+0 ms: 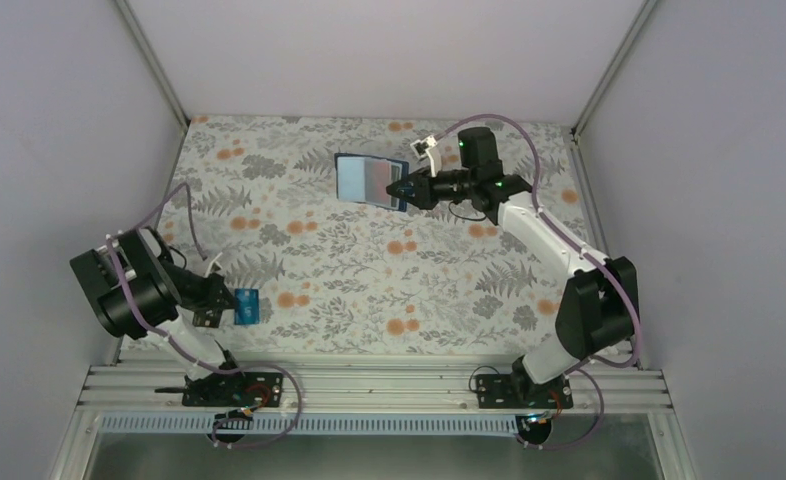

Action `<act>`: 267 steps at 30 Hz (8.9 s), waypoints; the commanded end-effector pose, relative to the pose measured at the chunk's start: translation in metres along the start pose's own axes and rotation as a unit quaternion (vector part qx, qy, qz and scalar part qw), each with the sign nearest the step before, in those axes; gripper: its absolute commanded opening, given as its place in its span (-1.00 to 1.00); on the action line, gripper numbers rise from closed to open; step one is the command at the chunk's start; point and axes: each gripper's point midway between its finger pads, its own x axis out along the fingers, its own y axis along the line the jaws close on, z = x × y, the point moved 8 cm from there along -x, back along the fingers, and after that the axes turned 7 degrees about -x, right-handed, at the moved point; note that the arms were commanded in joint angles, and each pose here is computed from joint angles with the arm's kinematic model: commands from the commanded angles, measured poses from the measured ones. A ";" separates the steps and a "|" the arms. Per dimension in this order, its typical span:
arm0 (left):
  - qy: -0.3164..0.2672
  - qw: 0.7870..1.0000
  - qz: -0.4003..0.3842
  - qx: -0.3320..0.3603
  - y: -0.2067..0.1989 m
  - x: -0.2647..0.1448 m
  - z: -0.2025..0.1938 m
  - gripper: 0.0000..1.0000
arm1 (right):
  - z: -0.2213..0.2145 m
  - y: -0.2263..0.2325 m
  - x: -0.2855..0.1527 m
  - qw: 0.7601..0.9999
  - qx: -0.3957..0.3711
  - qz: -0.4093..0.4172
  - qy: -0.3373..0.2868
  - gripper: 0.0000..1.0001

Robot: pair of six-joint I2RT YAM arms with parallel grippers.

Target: Take the credit cards out of the card holder

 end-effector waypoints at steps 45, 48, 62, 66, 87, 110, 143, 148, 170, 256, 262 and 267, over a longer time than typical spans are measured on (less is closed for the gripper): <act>-0.064 0.990 0.015 0.121 -0.048 -0.068 0.034 -0.06 | 0.007 0.008 -0.004 0.998 -0.045 0.052 0.003 -0.90; -0.092 0.979 0.023 0.178 -0.085 -0.079 0.048 0.39 | 0.009 0.012 -0.004 0.997 -0.042 0.062 -0.001 -0.91; -0.255 0.842 -0.168 0.444 -0.293 -0.105 0.081 1.00 | 0.019 0.040 0.015 0.997 -0.020 0.067 -0.018 -0.92; -0.242 0.852 -0.169 0.433 -0.302 -0.086 0.090 1.00 | 0.020 0.052 0.022 0.996 -0.027 0.087 -0.014 -0.92; -0.219 0.839 -0.203 0.455 -0.285 -0.061 0.075 1.00 | 0.026 0.083 0.015 0.981 -0.094 0.169 -0.012 -0.91; -0.176 0.806 -0.297 0.480 -0.304 -0.055 0.054 -0.95 | 0.028 0.074 0.047 0.992 -0.080 0.086 -0.042 -0.79; -0.197 0.845 -0.183 0.463 -0.296 -0.036 0.073 -0.95 | 0.033 0.106 0.051 0.981 -0.122 0.146 -0.035 -0.91; -0.195 0.842 -0.186 0.467 -0.296 -0.037 0.071 -0.95 | 0.034 0.101 0.037 0.985 -0.129 0.107 -0.046 -0.59; -0.375 0.887 0.093 0.253 -0.219 -0.106 0.134 -0.40 | 0.022 0.053 0.032 0.998 -0.035 -0.053 -0.006 -0.92; -0.202 0.777 -0.289 0.522 -0.317 -0.090 0.035 -0.81 | 0.025 0.095 0.015 0.982 -0.129 0.135 -0.038 -0.92; -0.207 0.771 -0.304 0.519 -0.312 -0.093 0.034 -0.81 | 0.027 0.097 0.012 0.979 -0.134 0.145 -0.042 -0.92; -0.208 0.773 -0.304 0.517 -0.312 -0.092 0.034 -0.95 | 0.028 0.098 0.011 0.978 -0.132 0.153 -0.043 -0.92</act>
